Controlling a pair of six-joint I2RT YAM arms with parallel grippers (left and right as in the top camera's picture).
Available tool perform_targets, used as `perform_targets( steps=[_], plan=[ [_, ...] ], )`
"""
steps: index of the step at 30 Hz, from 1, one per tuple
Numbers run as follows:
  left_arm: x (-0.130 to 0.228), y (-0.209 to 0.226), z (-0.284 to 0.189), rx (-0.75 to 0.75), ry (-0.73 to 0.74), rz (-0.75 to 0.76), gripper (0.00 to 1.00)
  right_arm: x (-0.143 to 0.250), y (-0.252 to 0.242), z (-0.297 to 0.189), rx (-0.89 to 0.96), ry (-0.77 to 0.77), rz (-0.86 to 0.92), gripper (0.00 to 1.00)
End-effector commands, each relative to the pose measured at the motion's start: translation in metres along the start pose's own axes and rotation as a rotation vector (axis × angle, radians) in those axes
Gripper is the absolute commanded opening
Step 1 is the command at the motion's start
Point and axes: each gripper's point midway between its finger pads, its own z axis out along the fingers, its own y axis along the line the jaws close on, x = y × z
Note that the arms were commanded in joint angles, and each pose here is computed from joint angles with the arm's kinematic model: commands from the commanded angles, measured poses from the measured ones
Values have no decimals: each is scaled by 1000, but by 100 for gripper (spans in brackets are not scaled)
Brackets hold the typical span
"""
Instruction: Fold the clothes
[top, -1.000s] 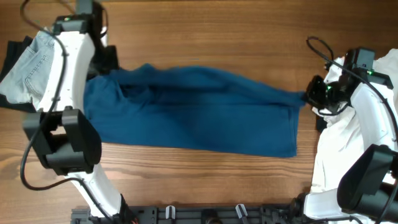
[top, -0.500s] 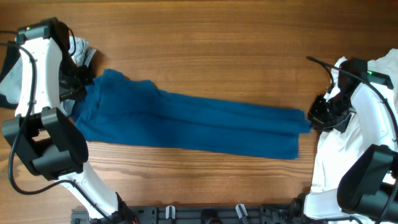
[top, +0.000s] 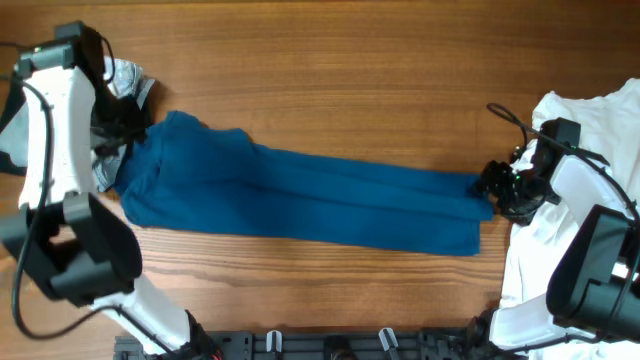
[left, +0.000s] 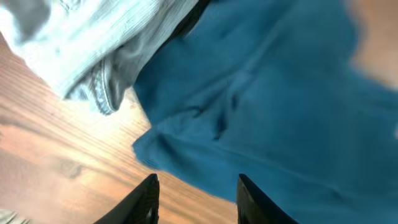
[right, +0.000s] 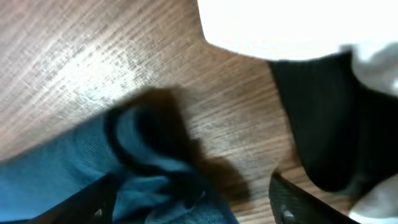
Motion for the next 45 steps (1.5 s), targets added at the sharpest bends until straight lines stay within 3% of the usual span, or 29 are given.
perform_targets(
  steps=[1, 4, 5, 8, 11, 17, 18, 20, 21, 22, 29, 36, 37, 41, 43, 45],
  plan=[
    [0, -49, -20, 230, -61, 118, 41, 17, 11, 24, -94, 104, -6, 78],
    [-5, -92, 3, 261, -127, 291, 45, 1, 16, -5, -107, 33, -7, 78],
    [-5, -106, 13, 262, -144, 350, 56, -6, 18, -22, -117, -6, 4, 79],
    [-33, -114, 38, 153, -263, 366, 65, -16, 27, -63, -146, -112, -24, 81],
    [-63, -112, 61, 100, -327, 343, 66, -15, 33, -89, -164, -188, -45, 83],
    [-61, -86, 109, 27, -215, 255, 61, -11, 34, -96, -165, -200, -56, 85],
    [-60, -86, 109, 34, -210, 249, 58, -11, 34, -96, -165, -200, -56, 85],
    [-58, -88, 110, 50, -201, 247, 39, -11, 34, -96, -165, -200, -55, 85],
    [-55, -90, 110, 62, -189, 249, 16, -11, 34, -96, -165, -201, -56, 85],
    [-51, -92, 107, 85, -178, 252, 4, -11, 34, -96, -166, -202, -56, 85],
    [-24, -76, 46, 90, -174, 200, 4, -12, 34, -97, -166, -207, -58, 85],
    [55, -40, 55, -32, 142, 169, 4, -15, 34, -97, -165, -218, -59, 85],
    [63, -38, 61, -40, 168, 170, 16, -16, 34, -97, -166, -221, -58, 85],
    [75, -34, 67, -52, 209, 175, 30, -17, 35, -98, -167, -227, -60, 86],
    [48, -62, 65, 81, 105, 163, 30, -18, 35, -98, -168, -230, -61, 86],
    [27, -106, 60, 295, 16, 181, 38, -18, 35, -98, -168, -229, -60, 86]
  ],
)
